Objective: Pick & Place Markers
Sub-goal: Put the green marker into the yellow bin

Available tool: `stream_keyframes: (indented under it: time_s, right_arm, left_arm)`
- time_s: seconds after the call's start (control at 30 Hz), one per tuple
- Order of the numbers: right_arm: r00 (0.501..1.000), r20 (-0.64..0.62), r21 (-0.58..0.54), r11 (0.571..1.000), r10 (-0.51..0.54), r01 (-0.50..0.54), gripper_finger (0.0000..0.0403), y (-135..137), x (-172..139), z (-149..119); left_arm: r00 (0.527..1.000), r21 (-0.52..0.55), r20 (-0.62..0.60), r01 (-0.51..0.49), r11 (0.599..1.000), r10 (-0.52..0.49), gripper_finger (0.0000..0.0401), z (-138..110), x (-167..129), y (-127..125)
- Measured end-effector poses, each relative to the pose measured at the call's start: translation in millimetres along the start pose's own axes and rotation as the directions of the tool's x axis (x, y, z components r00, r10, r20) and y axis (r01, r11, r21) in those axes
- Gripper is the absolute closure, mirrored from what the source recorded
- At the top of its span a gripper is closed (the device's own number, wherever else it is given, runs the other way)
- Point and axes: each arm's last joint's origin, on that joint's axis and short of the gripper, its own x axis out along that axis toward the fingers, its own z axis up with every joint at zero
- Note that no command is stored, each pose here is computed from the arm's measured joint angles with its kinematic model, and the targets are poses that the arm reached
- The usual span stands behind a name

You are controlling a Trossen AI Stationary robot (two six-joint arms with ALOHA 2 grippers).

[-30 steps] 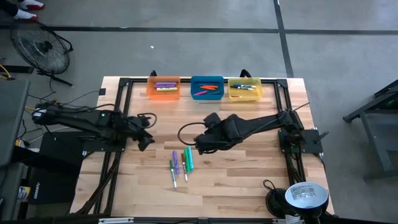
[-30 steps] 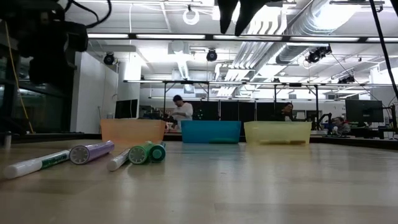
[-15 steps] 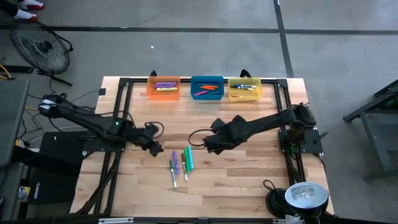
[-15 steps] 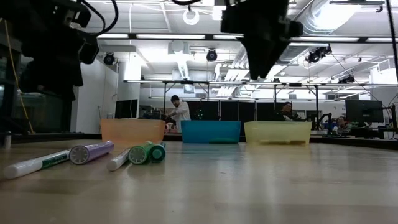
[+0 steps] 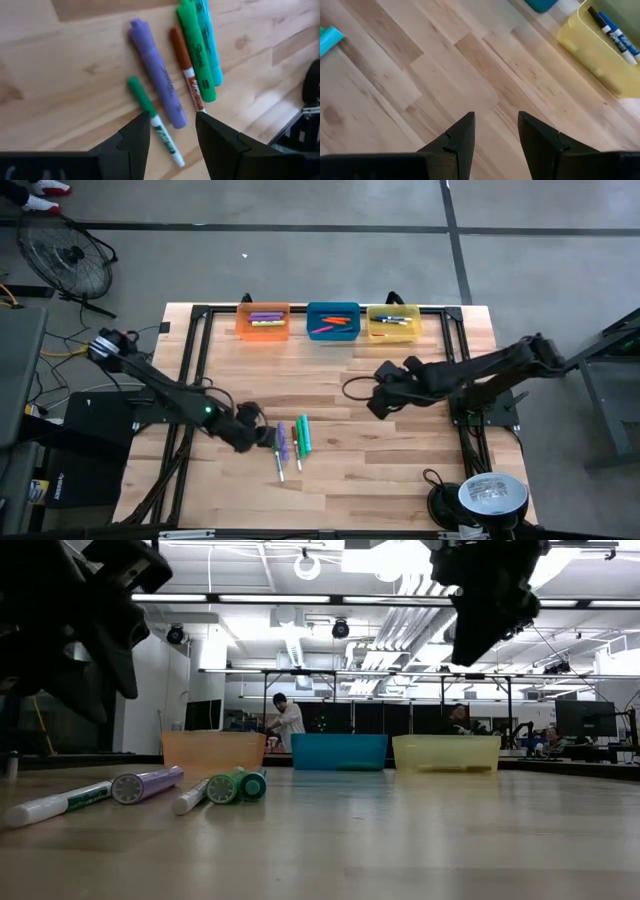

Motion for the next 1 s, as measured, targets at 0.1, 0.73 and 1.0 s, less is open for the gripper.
stream_keyframes:
  time_s: [0.1, 0.73, 1.0]
  right_arm:
    - [0.999, 0.009, 0.015, 0.999, 0.043, -0.043, 0.0265, -10, -1, -9]
    - [0.982, -0.063, 0.053, 0.984, 0.176, -0.172, 0.0265, -13, -5, -41]
    - [0.981, -0.064, -0.004, 0.983, 0.182, -0.183, 0.0265, -11, -7, -43]
  left_arm:
    - [0.998, -0.007, 0.006, -0.055, 0.998, 0.055, 0.0245, -6, 9, -15]
    - [0.953, 0.065, 0.009, -0.303, 0.951, 0.303, 0.0245, -24, 31, -52]
    - [0.950, -0.002, 0.009, -0.313, 0.950, 0.313, 0.0245, -41, 40, -46]
